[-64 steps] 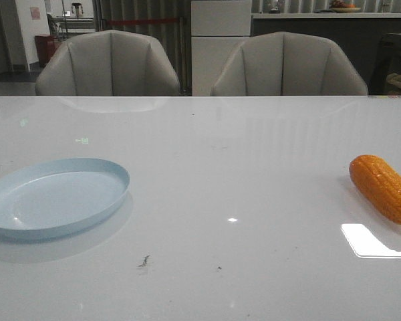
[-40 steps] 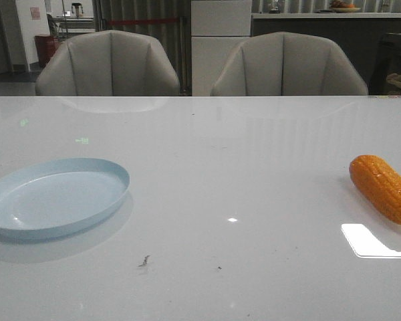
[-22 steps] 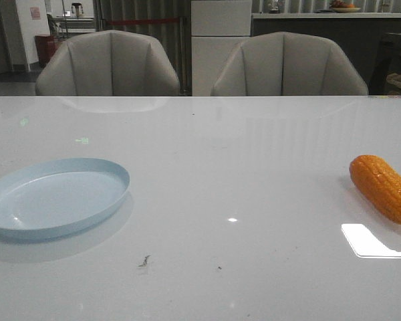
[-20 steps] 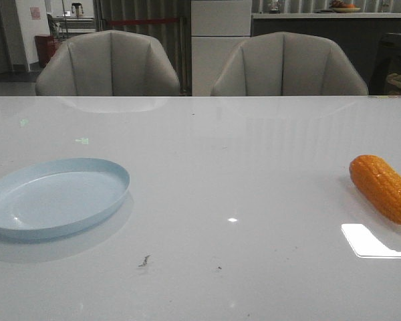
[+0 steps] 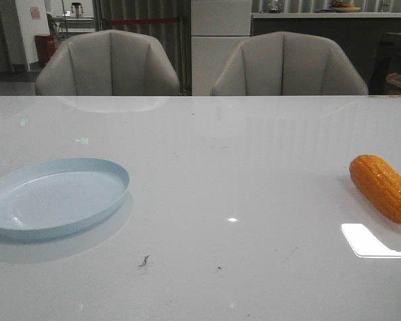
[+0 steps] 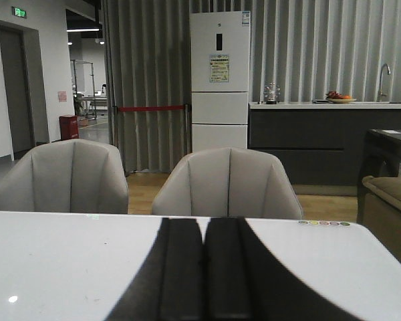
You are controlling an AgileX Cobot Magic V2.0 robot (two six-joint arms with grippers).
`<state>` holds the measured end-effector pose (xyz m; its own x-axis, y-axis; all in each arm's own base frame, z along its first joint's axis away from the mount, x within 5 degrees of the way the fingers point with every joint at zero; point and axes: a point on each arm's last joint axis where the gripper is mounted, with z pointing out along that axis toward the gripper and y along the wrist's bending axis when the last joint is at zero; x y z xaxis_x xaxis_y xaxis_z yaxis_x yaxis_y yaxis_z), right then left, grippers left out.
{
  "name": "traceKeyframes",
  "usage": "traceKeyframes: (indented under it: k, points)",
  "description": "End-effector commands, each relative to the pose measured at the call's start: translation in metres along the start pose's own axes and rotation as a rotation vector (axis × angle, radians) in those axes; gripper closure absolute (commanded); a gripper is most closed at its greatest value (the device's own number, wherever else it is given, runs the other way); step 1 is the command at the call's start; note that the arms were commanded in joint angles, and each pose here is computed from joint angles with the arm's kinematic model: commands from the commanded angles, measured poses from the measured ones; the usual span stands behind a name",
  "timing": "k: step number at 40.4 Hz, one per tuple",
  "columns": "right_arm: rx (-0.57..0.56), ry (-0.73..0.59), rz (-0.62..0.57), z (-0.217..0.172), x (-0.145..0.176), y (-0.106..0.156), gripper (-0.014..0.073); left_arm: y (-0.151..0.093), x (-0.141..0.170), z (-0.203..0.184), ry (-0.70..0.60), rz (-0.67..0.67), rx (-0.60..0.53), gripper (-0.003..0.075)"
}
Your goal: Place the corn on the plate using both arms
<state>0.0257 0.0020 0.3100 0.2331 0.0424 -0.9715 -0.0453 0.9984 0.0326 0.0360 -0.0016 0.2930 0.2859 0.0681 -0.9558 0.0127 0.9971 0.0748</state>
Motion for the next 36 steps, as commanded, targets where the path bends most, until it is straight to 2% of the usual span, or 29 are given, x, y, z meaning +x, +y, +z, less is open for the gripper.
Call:
traceKeyframes:
  k: [1, 5, 9, 13, 17, 26, 31, 34, 36]
  points:
    - [-0.003, 0.020, 0.008, 0.010, -0.037, 0.002, 0.0565, 0.003, -0.040, 0.013, -0.034, 0.017, -0.005, 0.0627]
    - [-0.002, 0.076, 0.009, 0.029, -0.049, 0.002, 0.0565, 0.005, -0.057, 0.034, -0.002, 0.017, -0.002, 0.0627]
    - [0.006, 0.071, 0.017, 0.055, -0.050, 0.001, 0.0565, 0.005, -0.056, 0.065, 0.101, 0.016, 0.008, 0.0627]
    - [0.014, 0.127, 0.018, 0.080, -0.040, -0.001, 0.0565, 0.003, -0.032, 0.095, 0.255, -0.017, 0.020, 0.0627]
    - [0.017, 0.252, 0.020, 0.099, -0.022, -0.001, 0.0565, 0.000, -0.006, 0.116, 0.403, -0.075, 0.027, 0.0627]
    - [0.020, 0.535, 0.025, 0.129, 0.020, -0.003, 0.0557, -0.004, 0.046, 0.148, 0.651, -0.081, 0.038, 0.0621]
    - [0.023, 0.587, 0.026, 0.138, 0.031, -0.003, 0.0414, -0.005, 0.060, 0.154, 0.712, -0.081, 0.041, 0.0543]
    - [0.024, 0.612, 0.027, 0.141, 0.036, -0.003, 0.0281, -0.005, 0.066, 0.156, 0.734, -0.082, 0.041, 0.0439]
    - [0.025, 0.629, 0.027, 0.143, 0.040, -0.004, 0.0190, -0.005, 0.068, 0.157, 0.744, -0.082, 0.042, 0.0328]
